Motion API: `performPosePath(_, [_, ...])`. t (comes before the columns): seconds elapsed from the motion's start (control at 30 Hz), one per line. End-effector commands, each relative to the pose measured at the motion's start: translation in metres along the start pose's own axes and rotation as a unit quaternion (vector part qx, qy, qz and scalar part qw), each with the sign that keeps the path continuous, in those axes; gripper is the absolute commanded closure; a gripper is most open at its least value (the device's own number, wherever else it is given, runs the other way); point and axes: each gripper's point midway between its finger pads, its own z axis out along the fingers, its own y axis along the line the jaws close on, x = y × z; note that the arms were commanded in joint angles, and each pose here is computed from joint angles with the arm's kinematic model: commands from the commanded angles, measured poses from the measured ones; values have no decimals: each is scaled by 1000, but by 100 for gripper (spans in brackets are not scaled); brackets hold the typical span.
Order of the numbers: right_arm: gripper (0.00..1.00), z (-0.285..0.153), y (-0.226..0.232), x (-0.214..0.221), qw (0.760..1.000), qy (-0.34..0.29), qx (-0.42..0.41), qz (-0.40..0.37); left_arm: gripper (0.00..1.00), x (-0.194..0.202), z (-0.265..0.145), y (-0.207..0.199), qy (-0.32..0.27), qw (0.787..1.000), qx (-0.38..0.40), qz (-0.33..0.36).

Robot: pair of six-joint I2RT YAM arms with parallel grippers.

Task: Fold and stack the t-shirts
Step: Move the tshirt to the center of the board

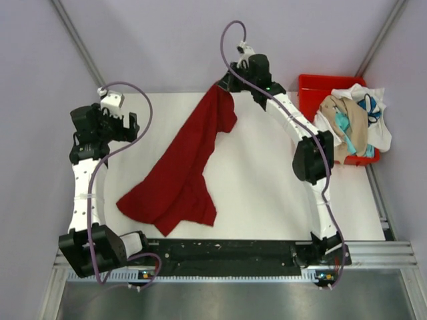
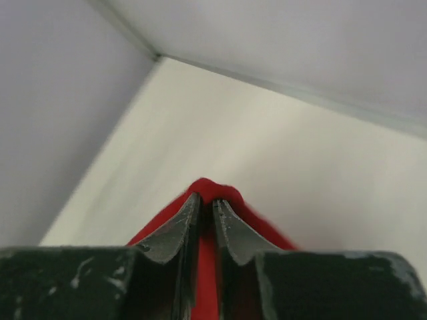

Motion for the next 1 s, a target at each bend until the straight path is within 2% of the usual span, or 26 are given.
performPosePath(0.0, [71,-50,-127,-11,972,-1,230,55,5,5,-5,-8,-8,999,20,44])
performPosePath(0.07, [47,-79,-152,10,956,46,289,19,5,13,-7,-13,1,998,32,53])
performPosePath(0.17, [32,-114,-156,29,940,101,322,-48,5,38,-10,-18,41,996,46,66])
performPosePath(0.2, [31,-121,-148,32,941,113,313,-68,5,47,-12,-18,56,995,47,70])
performPosePath(0.27, [30,-121,-105,48,952,154,225,-141,5,67,-17,-20,85,992,51,76])
performPosePath(0.33, [28,-117,-56,87,944,207,119,-228,4,91,-22,-20,116,989,55,76])
performPosePath(0.37, [27,-117,-25,114,931,237,52,-274,4,105,-25,-21,136,986,65,75])
performPosePath(0.43, [25,-125,14,165,886,288,-48,-360,4,139,-32,-22,191,976,81,68])
performPosePath(0.5, [25,-130,32,202,851,323,-83,-405,4,174,-39,-13,256,962,73,59])
performPosePath(0.57, [25,-126,58,225,830,341,-123,-424,4,203,-43,5,293,954,53,45])
performPosePath(0.67, [25,-117,119,259,794,348,-206,-454,4,234,-39,24,305,951,55,12])
performPosePath(0.73, [25,-112,156,278,764,348,-249,-483,7,250,-39,17,328,941,87,-3])
performPosePath(0.8, [25,-108,188,301,739,347,-284,-503,7,259,-35,5,323,938,125,-3])
performPosePath(0.87, [27,-104,208,317,728,346,-307,-507,7,268,-32,0,323,938,128,4])
performPosePath(0.97, [29,-101,228,319,741,338,-326,-480,10,285,-34,-16,344,926,154,6])
